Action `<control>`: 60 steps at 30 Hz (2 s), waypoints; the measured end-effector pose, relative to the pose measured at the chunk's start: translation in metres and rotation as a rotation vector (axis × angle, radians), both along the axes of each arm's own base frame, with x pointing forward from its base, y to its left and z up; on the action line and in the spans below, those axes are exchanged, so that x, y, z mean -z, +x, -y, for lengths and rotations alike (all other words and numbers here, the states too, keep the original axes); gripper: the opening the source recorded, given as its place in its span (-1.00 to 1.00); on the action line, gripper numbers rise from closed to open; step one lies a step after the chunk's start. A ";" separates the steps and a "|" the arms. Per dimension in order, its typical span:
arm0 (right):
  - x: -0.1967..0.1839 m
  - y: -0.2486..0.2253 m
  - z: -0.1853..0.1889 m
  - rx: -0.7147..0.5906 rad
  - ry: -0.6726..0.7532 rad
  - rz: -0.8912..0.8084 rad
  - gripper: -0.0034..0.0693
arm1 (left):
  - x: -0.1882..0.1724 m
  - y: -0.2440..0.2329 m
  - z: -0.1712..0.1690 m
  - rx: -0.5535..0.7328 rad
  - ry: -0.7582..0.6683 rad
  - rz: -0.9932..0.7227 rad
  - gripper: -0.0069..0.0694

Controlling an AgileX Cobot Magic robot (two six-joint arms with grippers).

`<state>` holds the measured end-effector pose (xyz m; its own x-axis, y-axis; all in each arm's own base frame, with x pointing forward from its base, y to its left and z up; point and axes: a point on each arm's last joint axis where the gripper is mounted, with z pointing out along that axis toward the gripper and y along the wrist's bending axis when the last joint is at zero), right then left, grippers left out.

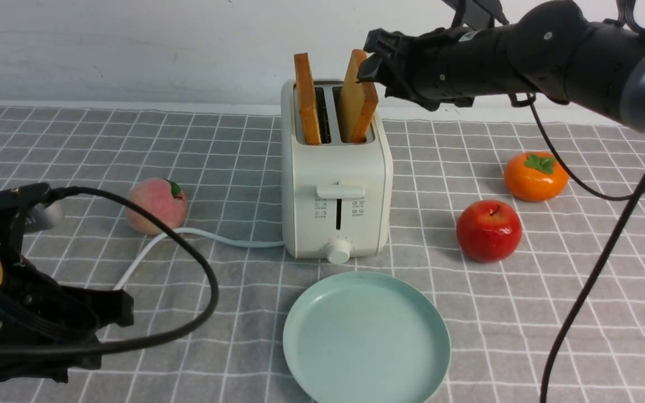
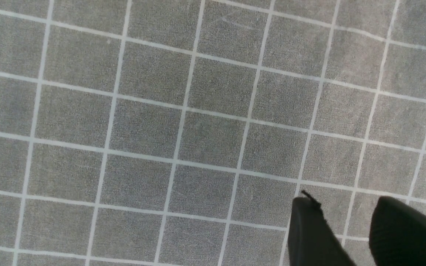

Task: Take toasted bread from bread machine on grey coffee table place on plate.
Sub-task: 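Grasp the toast slice in the toaster and pull it up out of the slot with the right gripper, then place the held slice of bread on top of the slice on the plate with the right gripper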

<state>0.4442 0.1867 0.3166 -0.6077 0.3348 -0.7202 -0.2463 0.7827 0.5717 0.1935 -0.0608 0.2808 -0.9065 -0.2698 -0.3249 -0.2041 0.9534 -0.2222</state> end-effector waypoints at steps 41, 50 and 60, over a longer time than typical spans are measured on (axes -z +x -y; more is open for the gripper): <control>-0.105 -0.137 0.093 -0.445 -0.015 -0.119 -0.60 | -0.019 0.041 0.024 -0.166 -0.401 0.369 -0.20; -0.082 -0.161 0.053 -0.742 -0.095 -0.066 -0.60 | -0.015 0.041 0.025 -0.172 -0.407 0.323 -0.20; 0.015 -0.166 0.024 -0.563 -0.031 -0.179 -0.60 | -0.012 0.038 0.026 -0.165 -0.399 0.275 -0.20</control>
<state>0.2787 0.1623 0.3012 -0.7988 -0.0943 -0.5942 -0.5305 0.5764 0.6216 0.2316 -0.0868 0.2925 -0.7370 -0.5536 -0.3878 -0.2274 0.7434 -0.6290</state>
